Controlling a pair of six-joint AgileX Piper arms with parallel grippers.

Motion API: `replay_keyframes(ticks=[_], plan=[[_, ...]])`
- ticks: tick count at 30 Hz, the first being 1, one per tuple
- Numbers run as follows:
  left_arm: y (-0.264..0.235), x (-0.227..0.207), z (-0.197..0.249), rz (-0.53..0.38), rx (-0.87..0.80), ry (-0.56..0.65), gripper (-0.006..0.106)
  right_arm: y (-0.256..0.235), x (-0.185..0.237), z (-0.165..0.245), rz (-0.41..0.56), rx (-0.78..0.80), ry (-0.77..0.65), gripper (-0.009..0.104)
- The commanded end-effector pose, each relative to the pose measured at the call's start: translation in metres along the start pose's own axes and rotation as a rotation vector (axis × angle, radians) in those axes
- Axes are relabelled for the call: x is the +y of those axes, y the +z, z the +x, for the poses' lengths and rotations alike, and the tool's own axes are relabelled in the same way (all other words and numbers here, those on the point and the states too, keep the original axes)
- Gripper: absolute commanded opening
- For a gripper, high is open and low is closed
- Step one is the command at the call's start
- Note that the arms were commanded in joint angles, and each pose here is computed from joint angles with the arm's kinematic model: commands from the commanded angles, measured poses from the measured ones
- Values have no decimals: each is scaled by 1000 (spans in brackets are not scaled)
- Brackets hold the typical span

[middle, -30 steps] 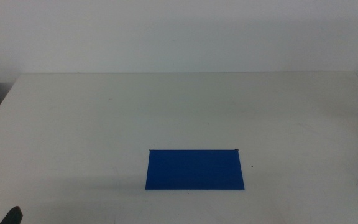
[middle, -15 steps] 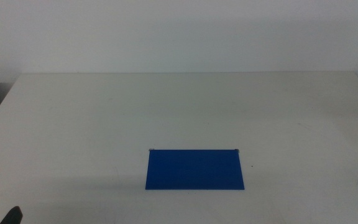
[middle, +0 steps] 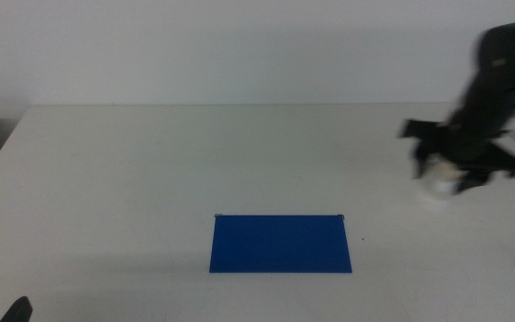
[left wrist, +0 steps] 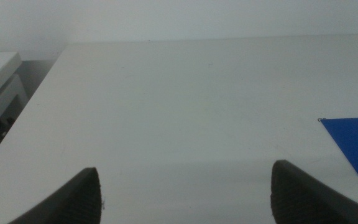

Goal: Use one arm to grab the shoe from the table and place it on the mat.

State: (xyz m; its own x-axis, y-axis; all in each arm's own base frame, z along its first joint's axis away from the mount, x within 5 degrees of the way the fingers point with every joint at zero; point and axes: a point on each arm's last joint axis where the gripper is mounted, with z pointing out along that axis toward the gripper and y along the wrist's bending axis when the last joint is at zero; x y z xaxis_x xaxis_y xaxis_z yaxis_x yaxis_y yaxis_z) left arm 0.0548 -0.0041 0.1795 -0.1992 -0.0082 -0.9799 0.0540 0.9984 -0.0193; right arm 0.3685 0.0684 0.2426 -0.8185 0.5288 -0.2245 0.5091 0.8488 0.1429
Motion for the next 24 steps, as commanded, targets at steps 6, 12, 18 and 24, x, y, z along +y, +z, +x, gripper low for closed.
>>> replay_keyframes(ticks=[6,12,18,24], plan=[[-1,0,-6,1,-87,-11,94,-20,75,60,-201,-47,-30,-4],[-1,0,-6,1,-87,-11,94,-4,129,100,-208,15,-132,-4],[-1,0,-6,1,-87,-11,94,4,167,121,-172,54,-207,-4],[-1,0,-6,1,-87,-11,94,3,170,123,-145,55,-228,-4]])
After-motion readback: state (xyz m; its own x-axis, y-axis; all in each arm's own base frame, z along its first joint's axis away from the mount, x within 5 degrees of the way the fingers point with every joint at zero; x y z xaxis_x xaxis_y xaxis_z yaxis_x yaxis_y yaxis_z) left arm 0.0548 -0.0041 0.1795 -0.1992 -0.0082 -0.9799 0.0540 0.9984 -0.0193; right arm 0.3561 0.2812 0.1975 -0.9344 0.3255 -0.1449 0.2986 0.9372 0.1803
